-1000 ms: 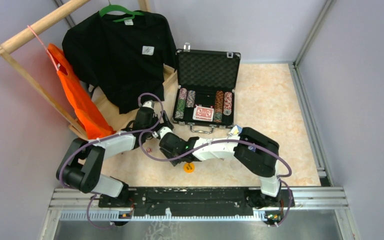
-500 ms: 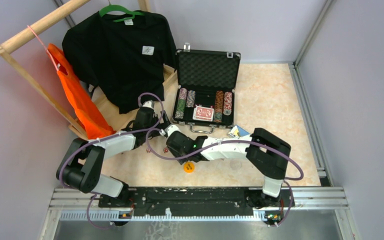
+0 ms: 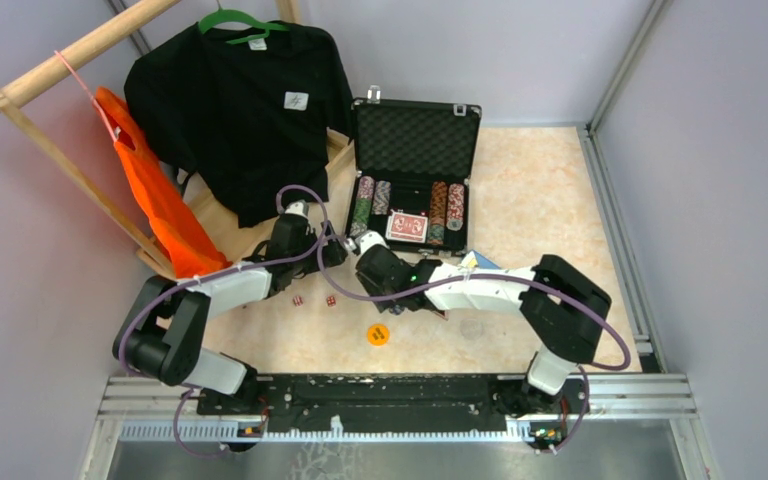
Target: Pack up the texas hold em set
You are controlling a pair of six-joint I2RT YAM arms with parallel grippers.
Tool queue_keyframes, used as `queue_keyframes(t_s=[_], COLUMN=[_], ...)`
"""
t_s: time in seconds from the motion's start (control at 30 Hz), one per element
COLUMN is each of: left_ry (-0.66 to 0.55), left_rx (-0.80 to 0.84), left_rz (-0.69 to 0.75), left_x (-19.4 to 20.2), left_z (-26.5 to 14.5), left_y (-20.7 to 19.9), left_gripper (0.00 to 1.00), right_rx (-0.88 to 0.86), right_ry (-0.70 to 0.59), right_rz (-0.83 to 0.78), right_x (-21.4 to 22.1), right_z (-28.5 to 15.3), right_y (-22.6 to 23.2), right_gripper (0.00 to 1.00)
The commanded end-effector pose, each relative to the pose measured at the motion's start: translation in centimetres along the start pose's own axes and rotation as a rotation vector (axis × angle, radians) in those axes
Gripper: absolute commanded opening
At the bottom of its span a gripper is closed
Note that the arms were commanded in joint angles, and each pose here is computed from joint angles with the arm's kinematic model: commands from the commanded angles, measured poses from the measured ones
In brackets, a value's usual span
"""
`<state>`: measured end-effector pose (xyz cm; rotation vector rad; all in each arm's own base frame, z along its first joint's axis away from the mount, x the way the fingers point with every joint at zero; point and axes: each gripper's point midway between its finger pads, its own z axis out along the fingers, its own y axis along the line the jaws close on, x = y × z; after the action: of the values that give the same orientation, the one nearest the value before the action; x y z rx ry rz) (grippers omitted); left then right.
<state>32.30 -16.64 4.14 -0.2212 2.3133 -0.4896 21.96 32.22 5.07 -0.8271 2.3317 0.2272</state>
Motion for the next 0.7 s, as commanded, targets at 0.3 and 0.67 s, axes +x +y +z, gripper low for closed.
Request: queue_keyframes(t_s=[0.3,0.67], left_ry=[0.027,0.03], left_rx=[0.0,0.005], left_rz=[0.003,0.0], left_x=[0.4,0.4], left_z=[0.4,0.4], left_y=[-0.2,-0.3], left_gripper=[0.99,0.99], right_rx=[0.044,0.052], right_ry=[-0.039,-0.035], right_rz=[0.035,0.044], right_x=[-0.3,0.2], right_z=[-1.3,-1.2], right_y=[-2.1,-2.6], right_gripper=[0.43,0.43])
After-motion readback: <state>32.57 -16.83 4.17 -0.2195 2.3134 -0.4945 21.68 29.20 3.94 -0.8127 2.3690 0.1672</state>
